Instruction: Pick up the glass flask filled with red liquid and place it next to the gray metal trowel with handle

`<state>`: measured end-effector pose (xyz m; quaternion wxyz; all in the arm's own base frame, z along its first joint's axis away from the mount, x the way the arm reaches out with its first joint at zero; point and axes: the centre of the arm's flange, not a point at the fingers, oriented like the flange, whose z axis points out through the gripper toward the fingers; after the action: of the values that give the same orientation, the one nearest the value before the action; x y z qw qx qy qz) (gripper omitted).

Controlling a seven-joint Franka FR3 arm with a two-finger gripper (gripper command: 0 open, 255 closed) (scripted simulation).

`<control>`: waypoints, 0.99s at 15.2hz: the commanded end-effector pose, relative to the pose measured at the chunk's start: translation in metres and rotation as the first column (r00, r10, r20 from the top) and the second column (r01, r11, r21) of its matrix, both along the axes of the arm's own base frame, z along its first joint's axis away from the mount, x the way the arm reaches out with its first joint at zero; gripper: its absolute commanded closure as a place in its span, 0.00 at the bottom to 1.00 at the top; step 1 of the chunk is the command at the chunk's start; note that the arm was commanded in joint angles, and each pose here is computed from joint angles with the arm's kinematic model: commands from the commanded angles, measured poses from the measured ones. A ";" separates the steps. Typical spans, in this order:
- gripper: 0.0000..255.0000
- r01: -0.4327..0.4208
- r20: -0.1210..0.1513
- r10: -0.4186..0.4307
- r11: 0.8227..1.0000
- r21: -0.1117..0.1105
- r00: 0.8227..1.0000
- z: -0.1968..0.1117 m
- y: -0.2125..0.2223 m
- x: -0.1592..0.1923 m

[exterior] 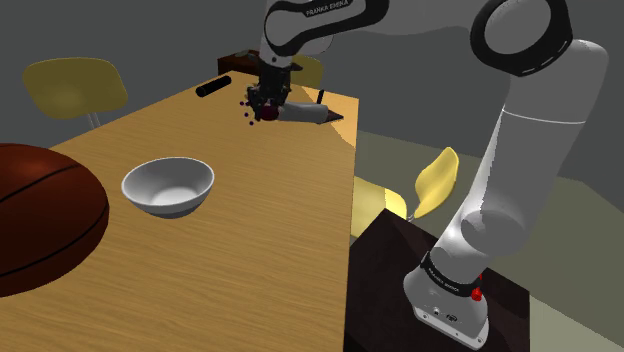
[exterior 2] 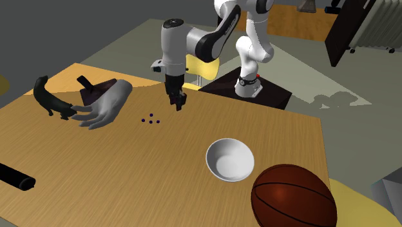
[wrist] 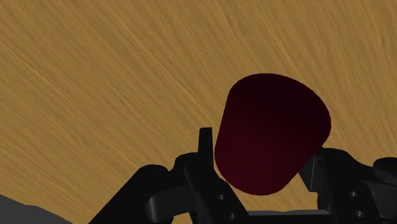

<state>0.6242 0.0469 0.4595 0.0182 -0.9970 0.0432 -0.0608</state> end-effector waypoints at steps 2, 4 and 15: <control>1.00 0.000 0.000 0.000 1.000 0.000 1.000 0.015 0.001 0.000; 1.00 0.000 0.000 0.000 1.000 0.000 1.000 0.018 -0.012 0.001; 1.00 0.000 0.000 0.000 1.000 0.000 1.000 0.018 -0.157 0.013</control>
<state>0.6344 -0.0957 0.4775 0.0183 -0.9970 0.0439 -0.0605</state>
